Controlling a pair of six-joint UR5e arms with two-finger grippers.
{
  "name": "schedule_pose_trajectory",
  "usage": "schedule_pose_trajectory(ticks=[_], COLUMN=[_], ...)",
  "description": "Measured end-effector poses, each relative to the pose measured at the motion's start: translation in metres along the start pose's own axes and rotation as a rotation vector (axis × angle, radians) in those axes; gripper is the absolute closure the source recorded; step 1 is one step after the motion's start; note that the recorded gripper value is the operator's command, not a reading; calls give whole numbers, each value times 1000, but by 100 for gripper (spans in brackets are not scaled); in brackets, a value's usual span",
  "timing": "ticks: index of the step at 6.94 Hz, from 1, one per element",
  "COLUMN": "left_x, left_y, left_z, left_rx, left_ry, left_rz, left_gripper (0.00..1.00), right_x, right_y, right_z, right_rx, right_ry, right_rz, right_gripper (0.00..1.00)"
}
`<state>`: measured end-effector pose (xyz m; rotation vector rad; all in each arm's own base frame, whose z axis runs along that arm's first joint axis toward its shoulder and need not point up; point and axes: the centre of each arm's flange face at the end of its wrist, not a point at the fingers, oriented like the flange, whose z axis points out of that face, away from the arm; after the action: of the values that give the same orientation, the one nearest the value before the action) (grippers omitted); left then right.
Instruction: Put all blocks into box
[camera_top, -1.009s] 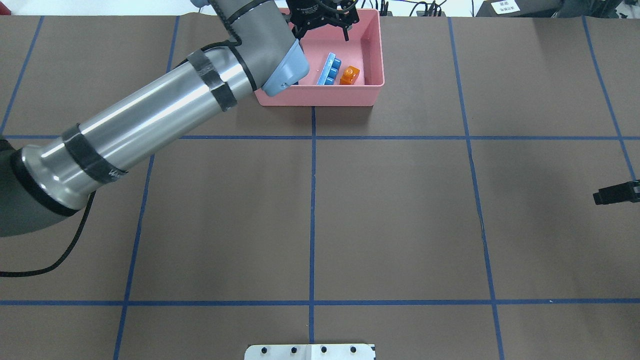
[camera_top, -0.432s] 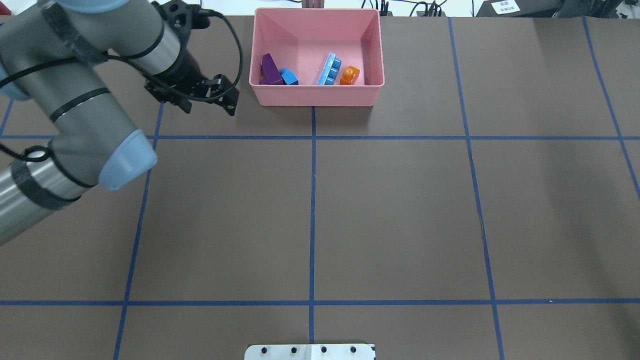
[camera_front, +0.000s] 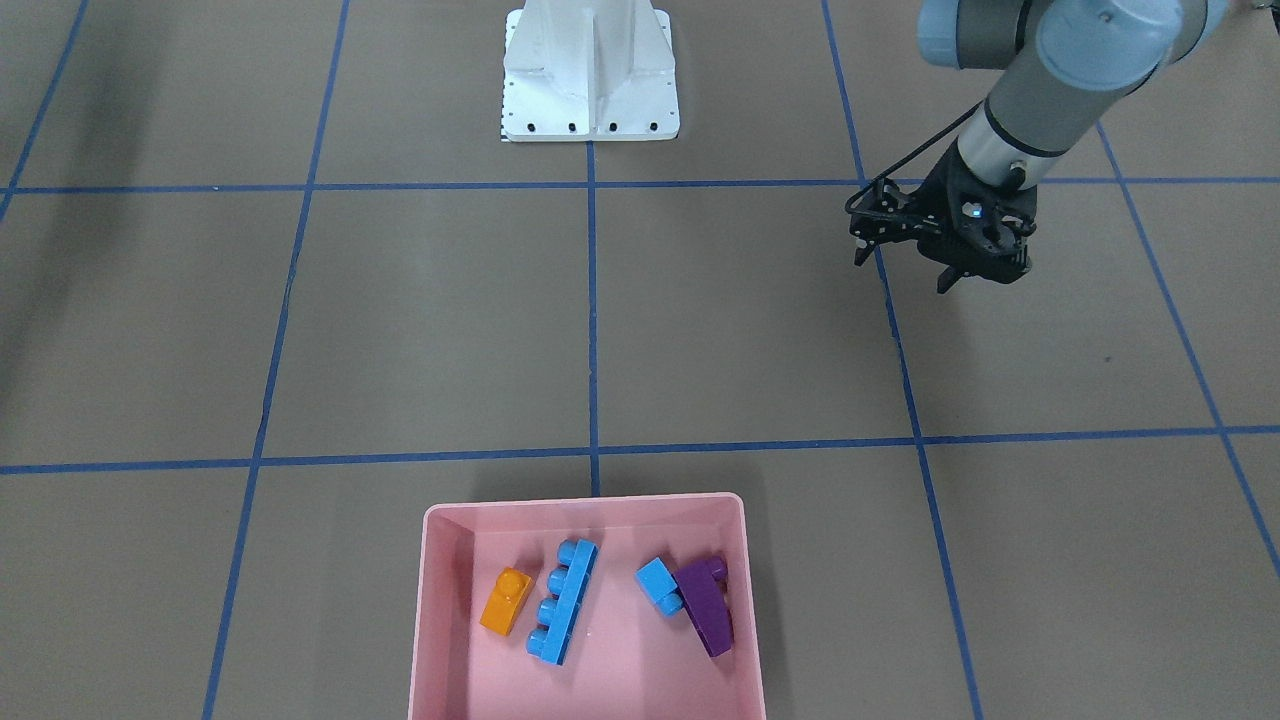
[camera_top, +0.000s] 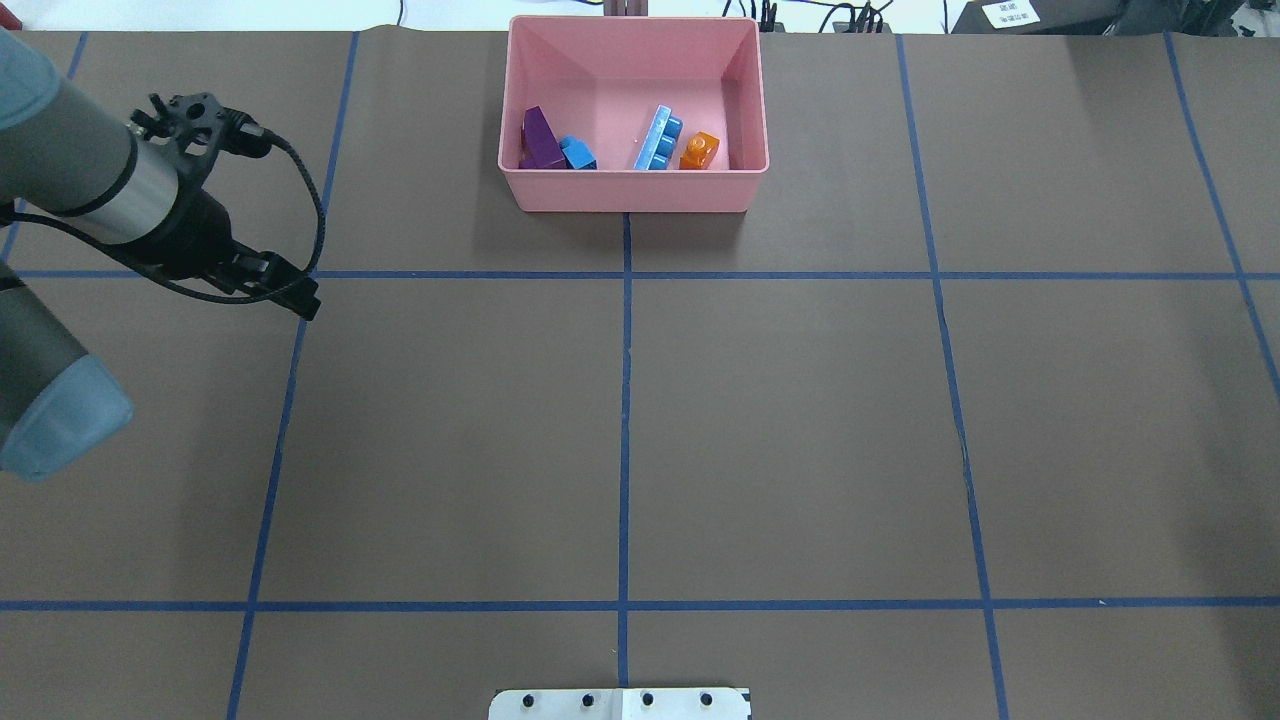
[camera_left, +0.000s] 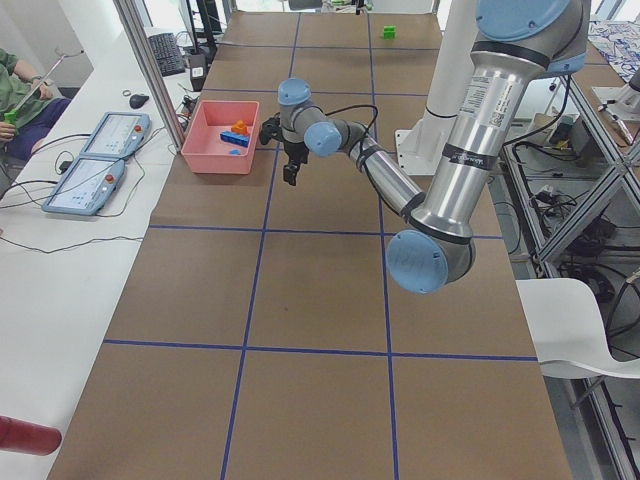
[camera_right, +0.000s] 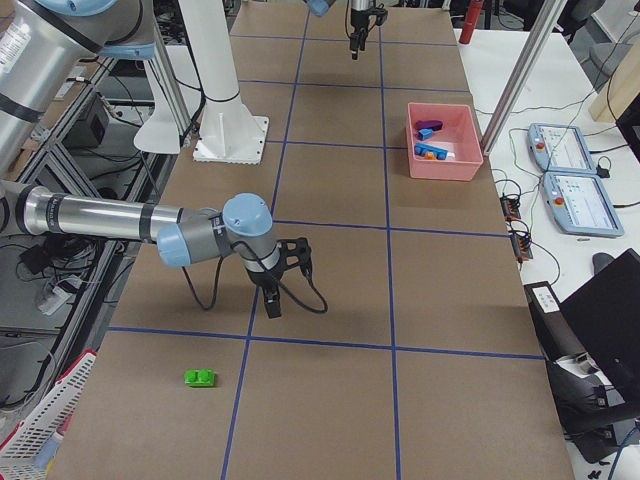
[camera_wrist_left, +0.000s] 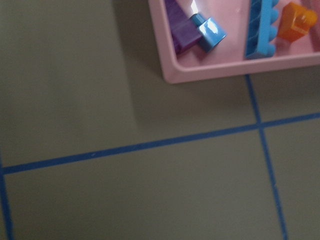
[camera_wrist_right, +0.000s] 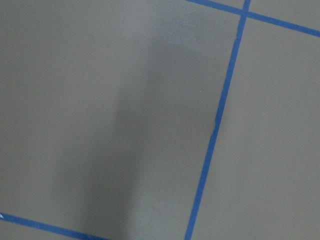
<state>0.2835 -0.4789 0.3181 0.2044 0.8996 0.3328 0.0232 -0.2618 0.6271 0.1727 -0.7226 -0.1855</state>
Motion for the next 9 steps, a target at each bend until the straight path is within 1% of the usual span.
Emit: schedule_pose_trajectory(ticks=[1,2,3,4,5,6,7,9], left_x=[-26,-56,-79,-91,-95,-96,-96,-96], left_y=[12,24,34,41,45,48,48,49], left_z=[-4,-8,-12,-15,-16,-18,-20,-25], left_rx=[-16,-28,-35,-39,-42,-43,-41,-34], left_ry=[0,-9,-20,-26,-23,-16,-12,-10], left_rz=[49,98,133,149,154,153,151,147], left_gripper=[0,0,0,0,0,0,0,0], right_x=[27,49,62,71,77,79,76,67], right_y=[32,62,85,106,123,132,134,135], right_z=[28,52,67,77,88,99,109,126], right_rx=[35,61,64,44,3,-43,-93,-183], right_ry=[-11,-26,-33,-33,-32,-32,-34,-39], right_rz=[24,71,108,136,153,153,142,81], right_gripper=[0,0,0,0,0,0,0,0])
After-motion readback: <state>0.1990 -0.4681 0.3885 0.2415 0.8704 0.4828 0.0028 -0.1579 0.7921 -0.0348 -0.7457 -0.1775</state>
